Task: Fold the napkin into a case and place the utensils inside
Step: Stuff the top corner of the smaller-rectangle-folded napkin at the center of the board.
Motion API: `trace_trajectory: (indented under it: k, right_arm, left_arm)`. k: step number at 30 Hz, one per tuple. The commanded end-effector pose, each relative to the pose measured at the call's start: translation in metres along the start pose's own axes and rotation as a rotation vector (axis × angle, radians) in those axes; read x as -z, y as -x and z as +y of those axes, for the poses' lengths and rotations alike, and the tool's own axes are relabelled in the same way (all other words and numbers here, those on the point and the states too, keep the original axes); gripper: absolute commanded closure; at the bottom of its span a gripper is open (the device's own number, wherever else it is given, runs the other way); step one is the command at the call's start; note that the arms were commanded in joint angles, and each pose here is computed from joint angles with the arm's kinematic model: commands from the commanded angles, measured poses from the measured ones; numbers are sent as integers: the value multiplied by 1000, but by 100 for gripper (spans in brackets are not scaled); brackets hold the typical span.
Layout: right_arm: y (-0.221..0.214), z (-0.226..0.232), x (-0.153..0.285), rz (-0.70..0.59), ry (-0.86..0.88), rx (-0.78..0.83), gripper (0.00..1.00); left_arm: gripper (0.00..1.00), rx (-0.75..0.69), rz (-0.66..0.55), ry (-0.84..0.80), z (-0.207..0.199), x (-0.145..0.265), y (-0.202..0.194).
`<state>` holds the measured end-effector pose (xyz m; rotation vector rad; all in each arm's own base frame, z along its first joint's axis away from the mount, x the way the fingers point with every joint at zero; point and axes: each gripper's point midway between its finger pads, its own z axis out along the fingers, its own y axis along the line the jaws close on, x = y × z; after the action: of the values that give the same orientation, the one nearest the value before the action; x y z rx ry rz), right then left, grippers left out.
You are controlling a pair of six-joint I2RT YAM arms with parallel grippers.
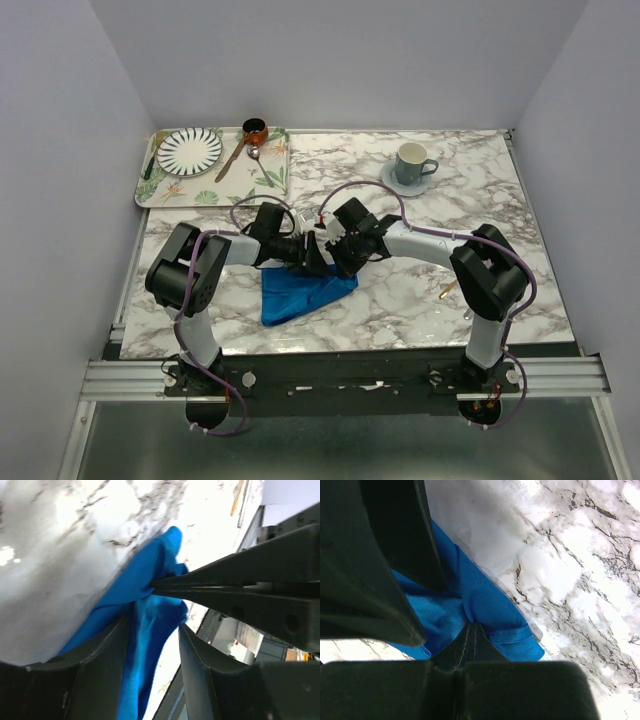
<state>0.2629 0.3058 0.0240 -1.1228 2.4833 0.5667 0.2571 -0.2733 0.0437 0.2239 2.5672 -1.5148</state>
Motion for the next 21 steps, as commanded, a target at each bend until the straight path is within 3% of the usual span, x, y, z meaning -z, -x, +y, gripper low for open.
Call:
trace_trajectory:
  k: [1, 21]
  right_arm:
    - [-32, -2, -12, 109, -11, -13, 99]
    - [-36, -3, -15, 120, -17, -29, 99]
  left_arm:
    - [44, -53, 21, -122, -24, 3, -2]
    - [44, -115, 95, 10, -2, -4, -26]
